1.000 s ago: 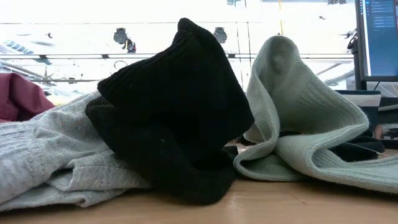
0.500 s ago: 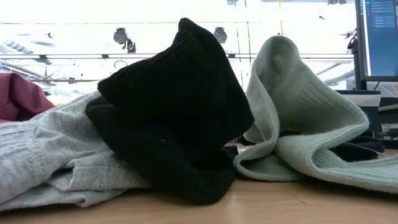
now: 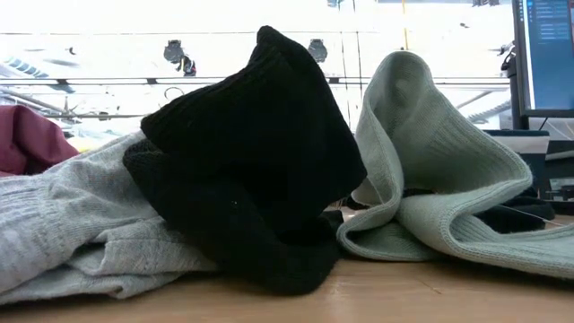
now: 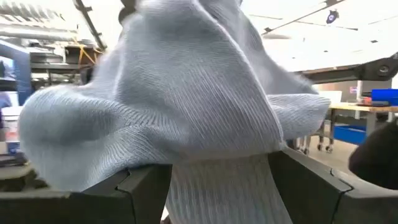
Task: Pick & Place Cloths
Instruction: Put the blue sock into the transparent bin
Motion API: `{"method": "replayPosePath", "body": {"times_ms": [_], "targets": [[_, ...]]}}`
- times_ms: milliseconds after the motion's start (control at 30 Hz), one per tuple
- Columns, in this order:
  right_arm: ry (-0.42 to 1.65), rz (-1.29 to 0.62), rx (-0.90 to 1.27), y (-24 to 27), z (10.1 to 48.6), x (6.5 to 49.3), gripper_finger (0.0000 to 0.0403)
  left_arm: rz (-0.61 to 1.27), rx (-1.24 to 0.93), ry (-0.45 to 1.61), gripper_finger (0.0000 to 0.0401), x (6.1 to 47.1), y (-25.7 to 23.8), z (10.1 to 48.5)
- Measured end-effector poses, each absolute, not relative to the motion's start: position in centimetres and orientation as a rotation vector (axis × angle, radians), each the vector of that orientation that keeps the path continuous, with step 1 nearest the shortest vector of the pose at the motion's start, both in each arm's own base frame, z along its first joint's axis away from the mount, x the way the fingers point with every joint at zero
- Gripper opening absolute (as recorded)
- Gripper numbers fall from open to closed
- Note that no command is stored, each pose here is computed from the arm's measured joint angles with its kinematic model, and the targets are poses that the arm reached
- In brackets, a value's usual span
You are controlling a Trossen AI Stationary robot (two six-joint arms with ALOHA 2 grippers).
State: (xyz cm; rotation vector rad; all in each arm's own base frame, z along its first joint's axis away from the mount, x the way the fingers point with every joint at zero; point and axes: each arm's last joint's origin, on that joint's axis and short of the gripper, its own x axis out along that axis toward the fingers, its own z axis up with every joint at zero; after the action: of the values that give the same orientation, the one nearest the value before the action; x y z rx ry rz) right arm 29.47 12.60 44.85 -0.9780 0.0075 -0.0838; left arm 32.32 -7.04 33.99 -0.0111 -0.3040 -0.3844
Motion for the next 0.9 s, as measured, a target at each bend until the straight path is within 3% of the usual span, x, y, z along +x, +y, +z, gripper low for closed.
{"method": "replayPosePath", "body": {"times_ms": [233, 700, 800, 900], "targets": [[0.035, -0.068, -0.994, 12.8, 43.8, 29.6, 0.0, -0.335, -0.033, -0.333, 0.0269, 32.6, -5.2, 34.3], [0.093, -0.104, -0.976, 12.6, 42.9, 29.8, 0.0, -0.428, -0.072, -0.358, 0.0268, 32.5, -4.0, 34.7], [0.125, -0.102, -0.947, 12.2, 42.5, 30.0, 0.0, -0.434, -0.063, -0.36, 0.0249, 32.5, -4.2, 34.7], [0.16, -0.099, -0.911, 11.6, 42.2, 30.2, 0.0, -0.445, -0.044, -0.359, 0.0202, 32.5, -4.3, 34.6]]}}
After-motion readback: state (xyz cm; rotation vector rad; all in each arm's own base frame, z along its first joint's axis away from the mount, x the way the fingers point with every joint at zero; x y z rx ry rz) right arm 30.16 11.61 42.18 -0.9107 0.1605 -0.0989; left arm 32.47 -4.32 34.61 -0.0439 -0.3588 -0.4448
